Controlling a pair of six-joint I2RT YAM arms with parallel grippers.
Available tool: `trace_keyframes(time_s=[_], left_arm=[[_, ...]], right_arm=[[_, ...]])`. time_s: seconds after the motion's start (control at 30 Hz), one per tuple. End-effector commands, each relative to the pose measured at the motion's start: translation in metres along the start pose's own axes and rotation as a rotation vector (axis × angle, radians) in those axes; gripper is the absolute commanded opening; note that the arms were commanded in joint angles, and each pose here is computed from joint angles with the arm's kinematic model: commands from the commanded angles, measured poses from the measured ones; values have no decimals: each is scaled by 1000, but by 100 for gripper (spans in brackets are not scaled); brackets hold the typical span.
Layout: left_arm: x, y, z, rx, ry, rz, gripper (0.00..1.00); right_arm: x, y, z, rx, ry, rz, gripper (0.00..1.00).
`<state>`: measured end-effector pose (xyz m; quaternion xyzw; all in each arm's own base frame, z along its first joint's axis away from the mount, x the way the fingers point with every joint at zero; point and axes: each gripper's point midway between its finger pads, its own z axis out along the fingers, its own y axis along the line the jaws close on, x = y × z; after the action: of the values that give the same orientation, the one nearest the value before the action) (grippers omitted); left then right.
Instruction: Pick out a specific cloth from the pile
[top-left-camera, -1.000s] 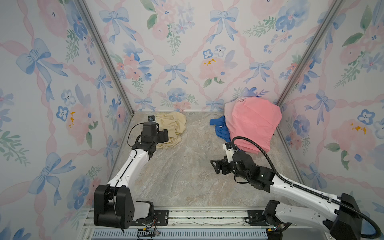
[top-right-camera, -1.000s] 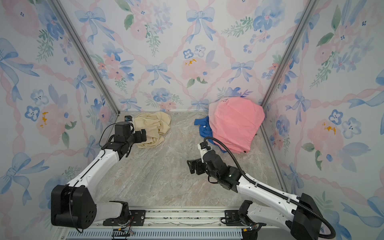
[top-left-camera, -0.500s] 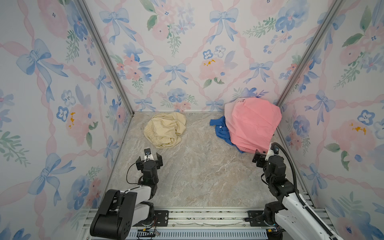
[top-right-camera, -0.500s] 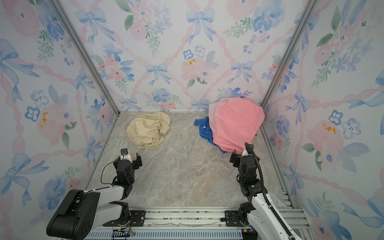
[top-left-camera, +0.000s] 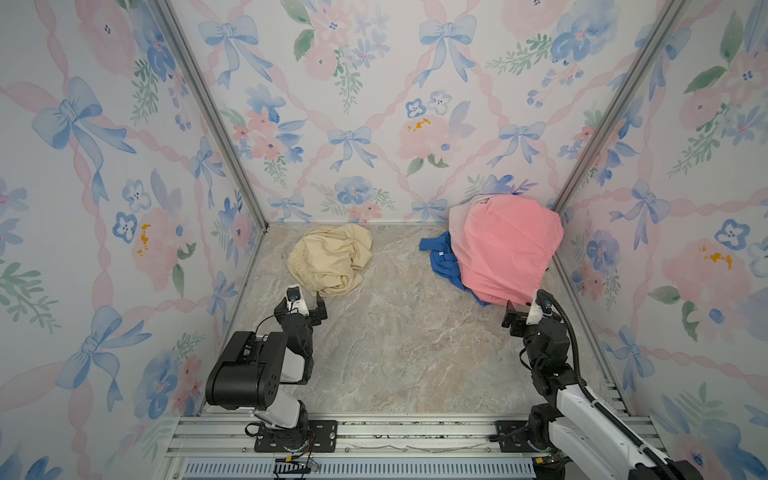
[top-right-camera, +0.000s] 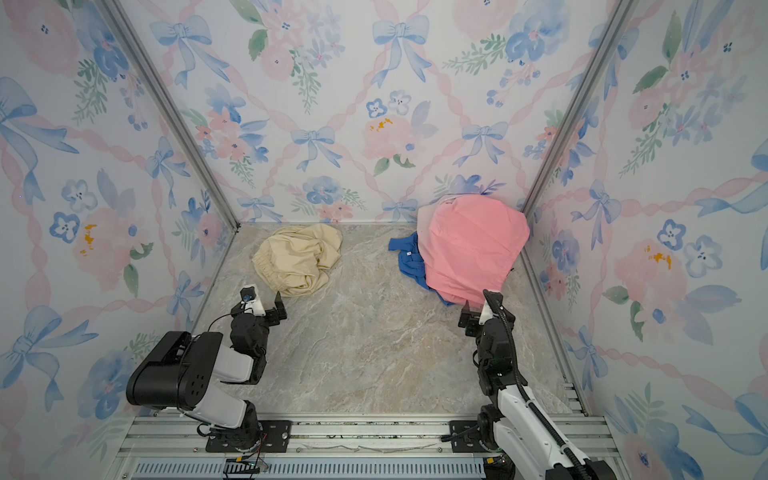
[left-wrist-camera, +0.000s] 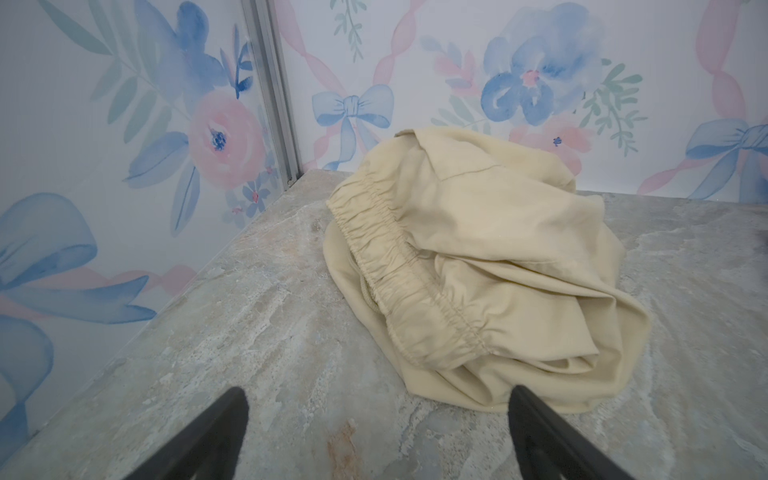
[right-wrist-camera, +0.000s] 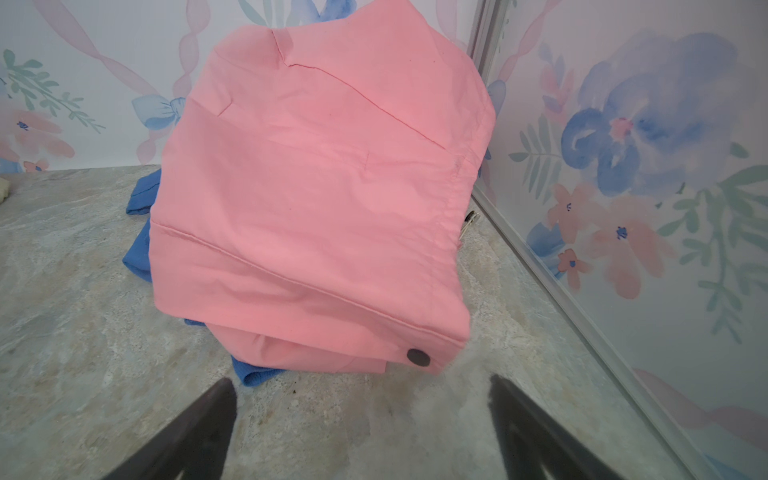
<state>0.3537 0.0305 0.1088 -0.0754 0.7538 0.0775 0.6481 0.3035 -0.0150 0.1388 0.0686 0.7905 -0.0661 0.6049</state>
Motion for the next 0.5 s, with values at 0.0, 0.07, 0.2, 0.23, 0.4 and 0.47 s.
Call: trace_keyframes(time_s=[0.0, 0.07, 0.2, 0.23, 0.4, 0.47], left_arm=[[-8, -4, 4, 7, -28, 6, 98], [-3, -11, 15, 26, 22, 30, 98], [-4, -22, 15, 56, 23, 71, 98], [-4, -22, 15, 58, 23, 70, 98], [-4, -23, 15, 60, 23, 69, 98], [-4, -22, 15, 59, 24, 70, 98]], right_arm=[[1, -8, 8, 32, -24, 39, 97], [0, -4, 16, 25, -24, 38, 97], [-6, 4, 36, 9, -58, 33, 97], [-8, 8, 42, -5, -69, 28, 97], [-1, 21, 66, -48, -56, -41, 97], [13, 28, 76, -73, -39, -56, 97]])
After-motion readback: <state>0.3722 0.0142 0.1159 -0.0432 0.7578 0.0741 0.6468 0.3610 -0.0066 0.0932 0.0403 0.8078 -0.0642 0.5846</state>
